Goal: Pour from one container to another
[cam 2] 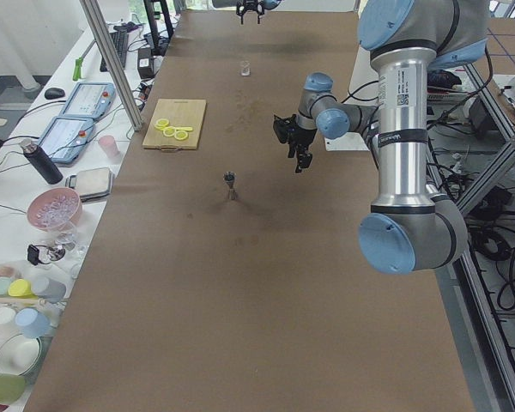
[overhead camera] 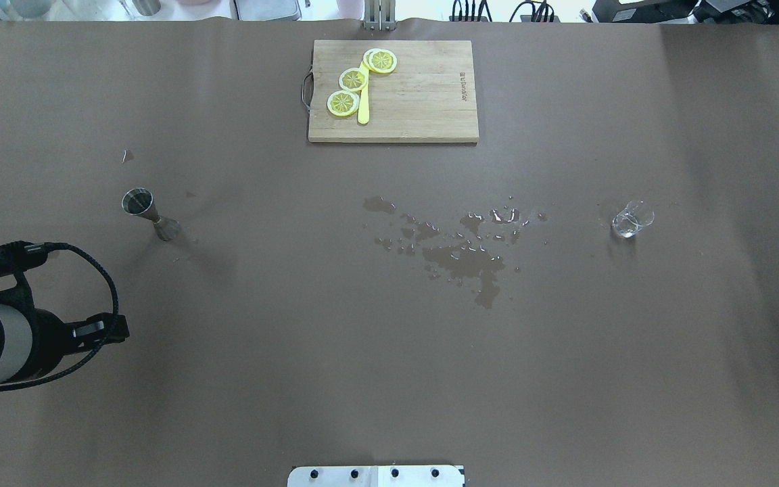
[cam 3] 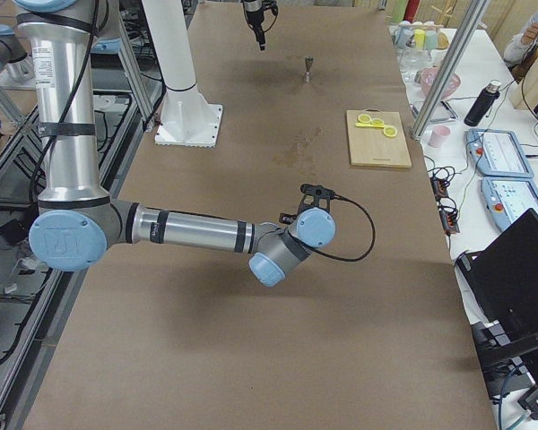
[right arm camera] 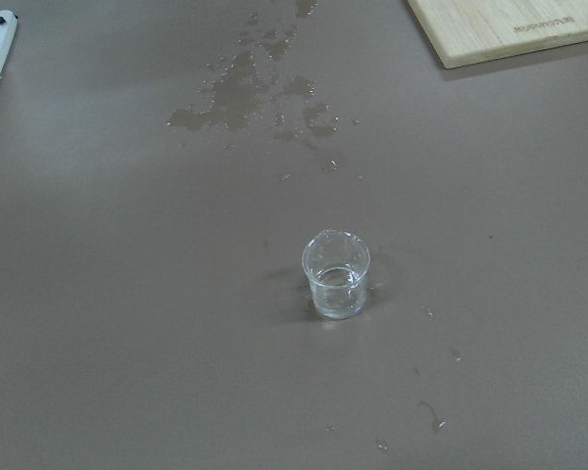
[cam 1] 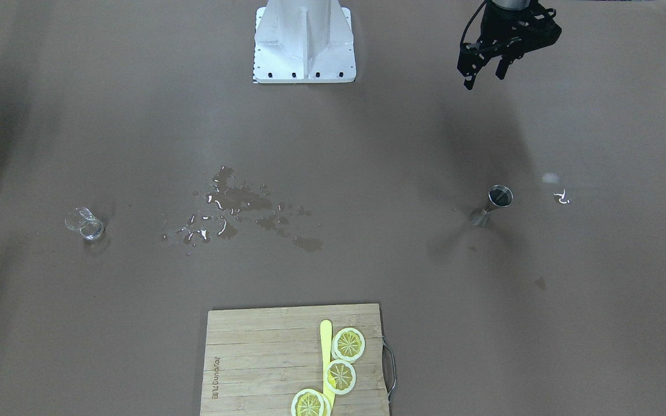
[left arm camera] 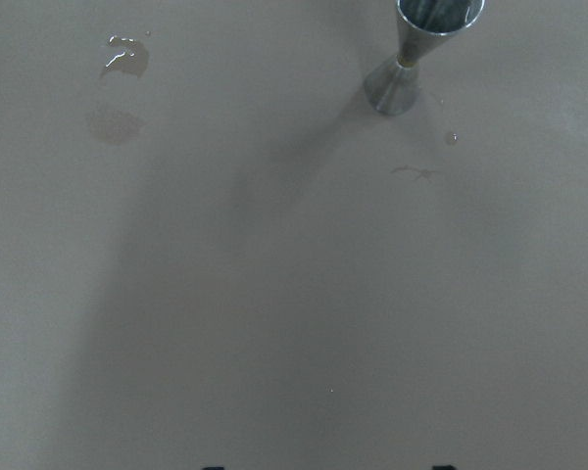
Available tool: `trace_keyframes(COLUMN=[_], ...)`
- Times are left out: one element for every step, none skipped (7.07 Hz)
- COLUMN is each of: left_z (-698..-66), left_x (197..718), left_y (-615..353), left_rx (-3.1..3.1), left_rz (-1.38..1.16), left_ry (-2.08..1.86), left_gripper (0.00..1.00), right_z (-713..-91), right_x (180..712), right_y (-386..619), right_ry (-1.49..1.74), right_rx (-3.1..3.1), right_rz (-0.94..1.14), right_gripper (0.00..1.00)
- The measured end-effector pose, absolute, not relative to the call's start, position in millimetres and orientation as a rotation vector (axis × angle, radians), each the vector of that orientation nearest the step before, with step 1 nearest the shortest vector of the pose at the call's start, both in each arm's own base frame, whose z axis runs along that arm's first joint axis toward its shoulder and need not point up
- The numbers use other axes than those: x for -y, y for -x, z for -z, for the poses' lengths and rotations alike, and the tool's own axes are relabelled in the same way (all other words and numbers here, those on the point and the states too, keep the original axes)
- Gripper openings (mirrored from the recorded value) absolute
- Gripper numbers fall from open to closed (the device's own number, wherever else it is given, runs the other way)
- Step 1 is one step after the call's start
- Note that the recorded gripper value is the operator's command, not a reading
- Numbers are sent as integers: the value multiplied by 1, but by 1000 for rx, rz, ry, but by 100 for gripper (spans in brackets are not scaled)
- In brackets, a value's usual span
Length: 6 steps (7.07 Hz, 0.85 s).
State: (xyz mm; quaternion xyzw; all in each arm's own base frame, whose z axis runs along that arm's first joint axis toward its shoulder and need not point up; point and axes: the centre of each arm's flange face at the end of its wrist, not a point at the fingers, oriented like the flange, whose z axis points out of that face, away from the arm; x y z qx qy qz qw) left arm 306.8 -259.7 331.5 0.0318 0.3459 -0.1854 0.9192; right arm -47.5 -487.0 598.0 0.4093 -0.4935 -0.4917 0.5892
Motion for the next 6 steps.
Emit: trace_keyframes(left_z=[-341,-352,-361,-366,-367,-372], left_x=[252,246,243,245,252,261], left_y=[-320,-335,-347,-359,-373,-388], left_rx=[-680,-653,-634,-625,-628,-654], left_rz=[399,425,447,463,483,516], left_ry=[-112,-163,-217,-270,-337,-432], left_gripper=[98,98,98,98,98,98], right_z=[-606,-606,-604,-606,-606,-600], right_x=[488,494,500,504,506,506], right_y=[48,50,52,55,58,60], right_ry=[-960,-971,-973,-960,-949,-952], right_rx=[1175,1185,1190,1201,1212,1232], right_rz=[1155,1165,1168,1161,1158,1166], right_gripper=[100,100,100,100,100,100])
